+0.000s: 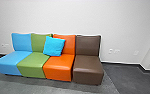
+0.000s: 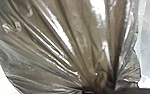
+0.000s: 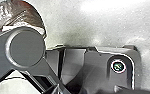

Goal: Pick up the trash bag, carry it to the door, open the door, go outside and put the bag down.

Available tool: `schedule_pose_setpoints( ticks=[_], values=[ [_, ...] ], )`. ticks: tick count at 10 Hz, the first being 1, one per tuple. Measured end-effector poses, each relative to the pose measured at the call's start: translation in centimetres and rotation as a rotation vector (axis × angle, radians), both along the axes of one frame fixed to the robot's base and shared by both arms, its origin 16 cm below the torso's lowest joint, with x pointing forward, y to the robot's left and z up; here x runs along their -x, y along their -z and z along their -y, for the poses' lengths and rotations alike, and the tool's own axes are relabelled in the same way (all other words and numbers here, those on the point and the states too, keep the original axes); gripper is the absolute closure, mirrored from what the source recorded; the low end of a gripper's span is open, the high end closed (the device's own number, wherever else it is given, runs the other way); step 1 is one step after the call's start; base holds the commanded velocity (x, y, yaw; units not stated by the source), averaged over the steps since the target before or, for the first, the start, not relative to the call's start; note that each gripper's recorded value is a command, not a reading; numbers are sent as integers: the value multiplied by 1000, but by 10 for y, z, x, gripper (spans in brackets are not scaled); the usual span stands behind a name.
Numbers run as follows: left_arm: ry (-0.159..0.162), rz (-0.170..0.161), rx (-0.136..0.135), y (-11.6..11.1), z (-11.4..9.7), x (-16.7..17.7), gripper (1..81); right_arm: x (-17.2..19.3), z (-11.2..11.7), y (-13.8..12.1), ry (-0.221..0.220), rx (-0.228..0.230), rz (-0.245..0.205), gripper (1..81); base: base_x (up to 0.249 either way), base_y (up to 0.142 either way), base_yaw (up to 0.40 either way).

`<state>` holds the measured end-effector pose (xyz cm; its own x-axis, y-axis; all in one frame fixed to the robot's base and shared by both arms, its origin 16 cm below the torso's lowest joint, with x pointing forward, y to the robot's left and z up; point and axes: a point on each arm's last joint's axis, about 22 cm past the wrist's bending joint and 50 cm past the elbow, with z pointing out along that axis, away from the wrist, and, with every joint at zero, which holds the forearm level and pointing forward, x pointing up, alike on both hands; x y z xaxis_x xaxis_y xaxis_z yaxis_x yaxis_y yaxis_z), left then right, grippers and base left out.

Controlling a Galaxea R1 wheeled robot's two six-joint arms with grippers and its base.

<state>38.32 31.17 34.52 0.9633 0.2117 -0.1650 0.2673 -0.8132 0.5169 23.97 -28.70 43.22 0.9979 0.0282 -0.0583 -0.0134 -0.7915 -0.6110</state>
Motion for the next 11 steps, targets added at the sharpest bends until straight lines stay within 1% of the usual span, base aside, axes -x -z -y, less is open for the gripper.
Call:
schedule_pose_setpoints(
  ticks=[1,3,4,5,6,7,8,9,10,11],
  values=[
    [17,15,0,-10,0,11,811,9,-3,-5,4,1,6,10,0,0,0],
    [31,40,-3,-31,-1,29,811,10,-6,-21,11,2,51,10,0,0,0],
    [35,56,-8,-39,-1,38,811,10,-7,-28,14,1,71,10,0,0,0],
    [43,66,-17,-40,-2,50,811,15,-9,-29,12,5,73,10,0,0,0],
    [57,57,-18,-39,1,68,811,22,-7,-29,12,15,61,10,0,0,0],
    [68,43,-11,-38,13,85,811,26,-6,-32,14,20,55,10,0,0,0],
    [85,39,-6,-35,27,97,811,33,-4,-33,18,32,43,10,0,0,0],
    [99,29,-9,-31,39,113,811,43,-3,-32,18,42,23,10,0,0,0],
    [114,11,-13,-27,47,134,811,54,-4,-32,20,49,6,10,0,0,0],
    [121,-17,-13,-24,56,159,811,66,-5,-32,25,54,-11,10,0,0,0]
  ],
)
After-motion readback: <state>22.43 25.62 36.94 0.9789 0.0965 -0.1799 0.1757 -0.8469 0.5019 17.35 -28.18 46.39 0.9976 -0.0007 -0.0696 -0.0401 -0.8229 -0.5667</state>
